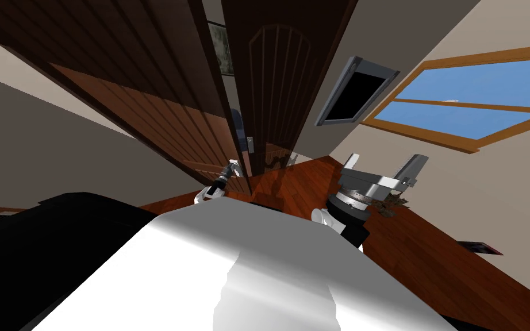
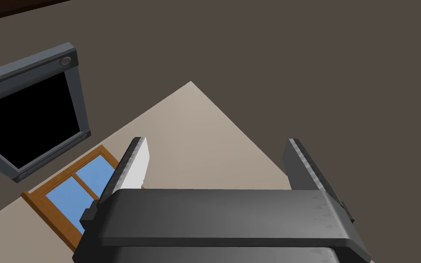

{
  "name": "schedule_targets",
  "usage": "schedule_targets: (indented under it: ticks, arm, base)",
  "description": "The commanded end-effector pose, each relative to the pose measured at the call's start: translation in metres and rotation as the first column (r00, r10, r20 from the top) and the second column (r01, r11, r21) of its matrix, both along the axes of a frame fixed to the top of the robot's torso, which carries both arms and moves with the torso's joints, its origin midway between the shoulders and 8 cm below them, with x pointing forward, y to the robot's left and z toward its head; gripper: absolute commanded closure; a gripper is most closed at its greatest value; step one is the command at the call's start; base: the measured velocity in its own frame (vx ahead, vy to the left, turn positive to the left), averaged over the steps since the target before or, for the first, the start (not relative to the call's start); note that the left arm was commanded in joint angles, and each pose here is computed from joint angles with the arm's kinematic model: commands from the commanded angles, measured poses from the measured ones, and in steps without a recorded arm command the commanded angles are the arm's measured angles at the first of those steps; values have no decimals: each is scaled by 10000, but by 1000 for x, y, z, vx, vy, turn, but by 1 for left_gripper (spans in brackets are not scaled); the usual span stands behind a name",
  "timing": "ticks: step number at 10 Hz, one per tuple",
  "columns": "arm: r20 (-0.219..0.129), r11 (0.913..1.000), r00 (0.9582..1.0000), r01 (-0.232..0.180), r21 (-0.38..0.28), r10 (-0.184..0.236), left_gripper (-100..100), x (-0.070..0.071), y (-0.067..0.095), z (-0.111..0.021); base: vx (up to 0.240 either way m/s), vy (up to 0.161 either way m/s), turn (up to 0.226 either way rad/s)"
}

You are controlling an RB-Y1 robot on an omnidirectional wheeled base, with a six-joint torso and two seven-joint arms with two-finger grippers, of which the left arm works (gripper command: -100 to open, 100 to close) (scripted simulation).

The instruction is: Pull the door open

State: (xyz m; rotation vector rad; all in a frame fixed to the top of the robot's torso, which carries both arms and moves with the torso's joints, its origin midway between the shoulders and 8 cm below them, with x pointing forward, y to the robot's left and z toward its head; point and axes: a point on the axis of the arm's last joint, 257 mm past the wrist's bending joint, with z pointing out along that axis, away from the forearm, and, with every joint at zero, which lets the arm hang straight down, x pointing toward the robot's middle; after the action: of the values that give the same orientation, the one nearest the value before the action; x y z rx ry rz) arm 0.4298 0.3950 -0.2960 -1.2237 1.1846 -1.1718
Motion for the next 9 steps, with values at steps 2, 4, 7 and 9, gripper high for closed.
schedule_targets:
  ticks: [2, 4, 7, 9]
  arm:
    - [25, 9993, 9994, 358, -76, -358, 100, -8, -7, 0]
    - [-26, 9993, 9993, 376, -17, -376, 100, -13, -2, -2]
    - [8, 9976, 9976, 688, -23, -688, 100, -24, -3, -1]
    - [21, 9957, 9957, 922, -39, -922, 100, -32, -4, -1]
  base:
    - [-241, 64, -116]
    - [-133, 45, -59]
    - [-213, 93, -163]
    - [-202, 81, -143]
